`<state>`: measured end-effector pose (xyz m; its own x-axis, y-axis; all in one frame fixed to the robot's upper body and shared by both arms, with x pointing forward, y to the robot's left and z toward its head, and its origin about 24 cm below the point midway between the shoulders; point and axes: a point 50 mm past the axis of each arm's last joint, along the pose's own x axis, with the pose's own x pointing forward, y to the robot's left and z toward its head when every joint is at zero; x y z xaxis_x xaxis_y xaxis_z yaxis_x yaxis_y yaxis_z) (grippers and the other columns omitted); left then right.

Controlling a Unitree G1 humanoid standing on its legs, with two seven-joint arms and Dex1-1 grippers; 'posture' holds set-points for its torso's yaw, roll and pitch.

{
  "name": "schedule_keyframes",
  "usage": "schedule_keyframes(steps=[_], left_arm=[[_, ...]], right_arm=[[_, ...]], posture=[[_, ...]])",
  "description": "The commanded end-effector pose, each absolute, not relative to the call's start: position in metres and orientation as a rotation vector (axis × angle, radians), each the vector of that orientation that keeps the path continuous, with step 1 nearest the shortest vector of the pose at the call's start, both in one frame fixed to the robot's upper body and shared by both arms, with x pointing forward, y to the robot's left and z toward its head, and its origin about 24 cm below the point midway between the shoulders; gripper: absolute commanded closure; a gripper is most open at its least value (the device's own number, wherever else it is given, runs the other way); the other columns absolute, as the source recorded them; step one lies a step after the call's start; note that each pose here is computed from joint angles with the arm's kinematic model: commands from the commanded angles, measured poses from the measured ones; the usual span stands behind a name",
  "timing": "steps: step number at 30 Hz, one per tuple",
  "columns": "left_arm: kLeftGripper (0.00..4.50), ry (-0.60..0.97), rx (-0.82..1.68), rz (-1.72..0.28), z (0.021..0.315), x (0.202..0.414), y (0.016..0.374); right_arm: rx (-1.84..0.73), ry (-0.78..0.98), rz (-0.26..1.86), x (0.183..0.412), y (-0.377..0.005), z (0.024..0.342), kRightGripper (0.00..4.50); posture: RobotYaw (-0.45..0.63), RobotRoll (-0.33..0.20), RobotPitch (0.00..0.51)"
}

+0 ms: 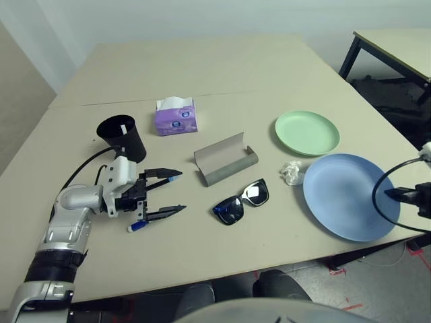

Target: Organize and tidy the items on the table.

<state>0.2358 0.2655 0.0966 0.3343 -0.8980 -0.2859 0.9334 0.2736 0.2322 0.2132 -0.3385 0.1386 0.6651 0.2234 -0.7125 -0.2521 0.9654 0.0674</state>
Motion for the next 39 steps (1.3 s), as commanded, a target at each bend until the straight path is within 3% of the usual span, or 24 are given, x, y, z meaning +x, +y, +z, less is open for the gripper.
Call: schedule_keyframes(steps=[1,11,22,31,39], left_arm=[[0.00,0.119,0.375,-1.235,0.098,0.237,0.265],[0.00,0.119,0.376,-1.228,0.099,0.238,0.265],[0.00,0.112,0.362,-1.191,0.103,0.233,0.265],[0.00,0.061,0.289,-1.073,0.112,0.240,0.268],[0.00,0.083,0.256,-1.011,0.108,0.242,0.273]], right_arm=[[0.021,0.756,0.281,0.221,-0.335,0.153,4.49],[0.207,0.582,0.314,0.271,-0.307,0.181,4.49],[0.282,0.491,0.090,0.316,-0.298,0.189,4.49],[0.343,0.453,-0.060,0.336,-0.298,0.183,4.49],[0.380,0.473,-0.070,0.343,-0.290,0.173,4.49]], posture=[[-0.15,0.000,0.000],[-0.14,0.000,0.000],[-0.12,0.000,0.000],[-0.12,0.000,0.000],[-0.10,0.000,0.000]])
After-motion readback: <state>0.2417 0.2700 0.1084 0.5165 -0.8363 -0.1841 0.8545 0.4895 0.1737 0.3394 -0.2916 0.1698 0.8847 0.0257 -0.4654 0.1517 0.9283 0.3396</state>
